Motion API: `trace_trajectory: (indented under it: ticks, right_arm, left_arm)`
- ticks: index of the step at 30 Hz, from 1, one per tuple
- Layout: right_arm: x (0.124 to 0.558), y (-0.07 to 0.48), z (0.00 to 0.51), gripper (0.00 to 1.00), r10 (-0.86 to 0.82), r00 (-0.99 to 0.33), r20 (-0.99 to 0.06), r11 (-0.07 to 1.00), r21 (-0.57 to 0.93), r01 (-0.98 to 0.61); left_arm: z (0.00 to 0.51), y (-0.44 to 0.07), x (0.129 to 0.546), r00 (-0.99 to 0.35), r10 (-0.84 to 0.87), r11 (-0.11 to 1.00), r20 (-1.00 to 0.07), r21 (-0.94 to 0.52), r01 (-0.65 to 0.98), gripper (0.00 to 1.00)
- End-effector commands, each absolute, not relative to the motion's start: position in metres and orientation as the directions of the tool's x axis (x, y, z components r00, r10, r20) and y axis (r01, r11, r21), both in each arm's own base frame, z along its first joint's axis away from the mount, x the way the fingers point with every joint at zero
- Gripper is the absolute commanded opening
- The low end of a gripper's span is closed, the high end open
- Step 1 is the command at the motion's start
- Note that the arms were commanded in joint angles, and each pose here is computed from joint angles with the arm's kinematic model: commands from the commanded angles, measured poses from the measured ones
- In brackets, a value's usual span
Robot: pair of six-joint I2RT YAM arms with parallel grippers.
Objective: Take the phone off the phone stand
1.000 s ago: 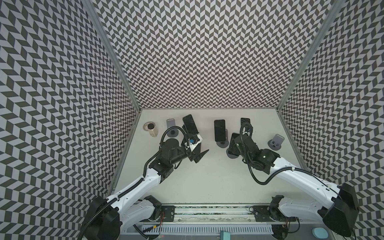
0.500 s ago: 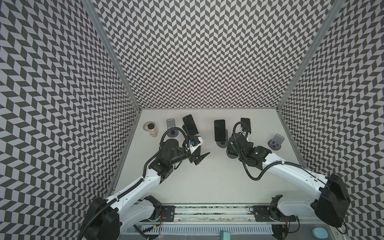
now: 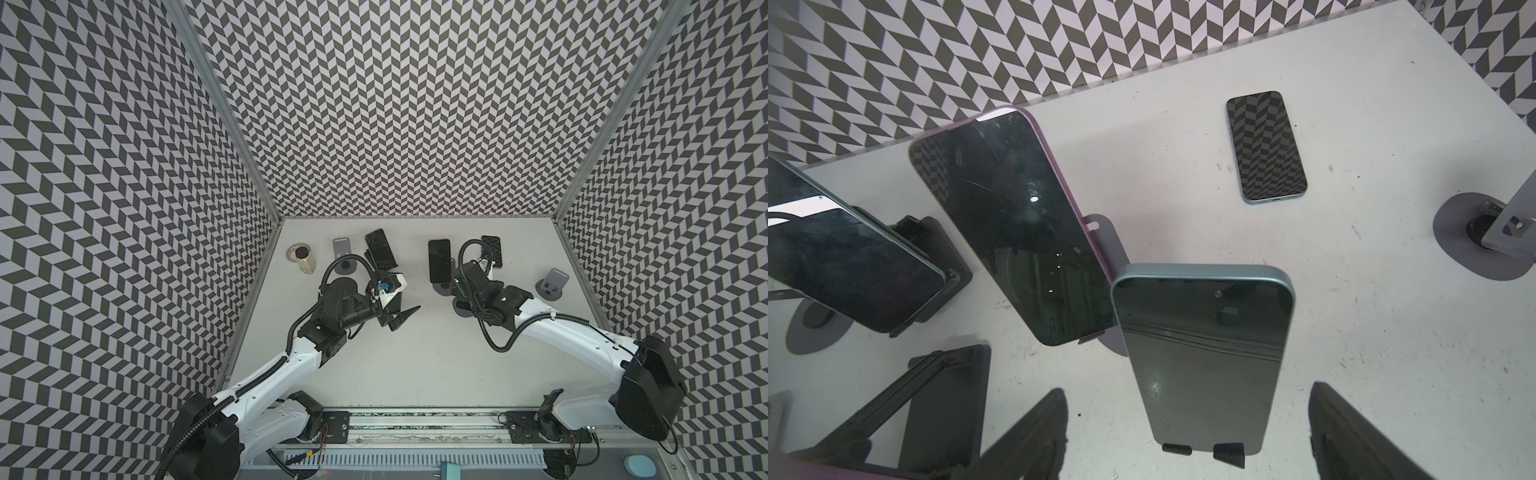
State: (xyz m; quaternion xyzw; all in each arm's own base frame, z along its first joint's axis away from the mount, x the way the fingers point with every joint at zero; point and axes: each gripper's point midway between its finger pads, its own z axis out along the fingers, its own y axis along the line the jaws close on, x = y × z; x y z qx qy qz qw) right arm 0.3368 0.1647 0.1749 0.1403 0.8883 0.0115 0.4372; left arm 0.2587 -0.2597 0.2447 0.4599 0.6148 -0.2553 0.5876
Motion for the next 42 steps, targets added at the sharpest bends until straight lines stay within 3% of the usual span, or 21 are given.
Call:
trace_trajectory:
  ticks: [1, 42]
  right_arm:
    - [0.344, 0.161, 0.184, 0.88, 0.300, -0.538, -0.788, 0.945, 0.166, 0.283]
    - [0.363, 0.159, 0.171, 0.85, 0.318, -0.538, -0.781, 0.939, 0.180, 0.293]
  left_arm:
    - [0.246, -0.262, 0.256, 0.116, 0.262, 0.425, -0.958, 0.222, 0.878, 0.98]
    - [0.240, -0.267, 0.251, 0.093, 0.283, 0.400, -0.955, 0.206, 0.893, 0.97]
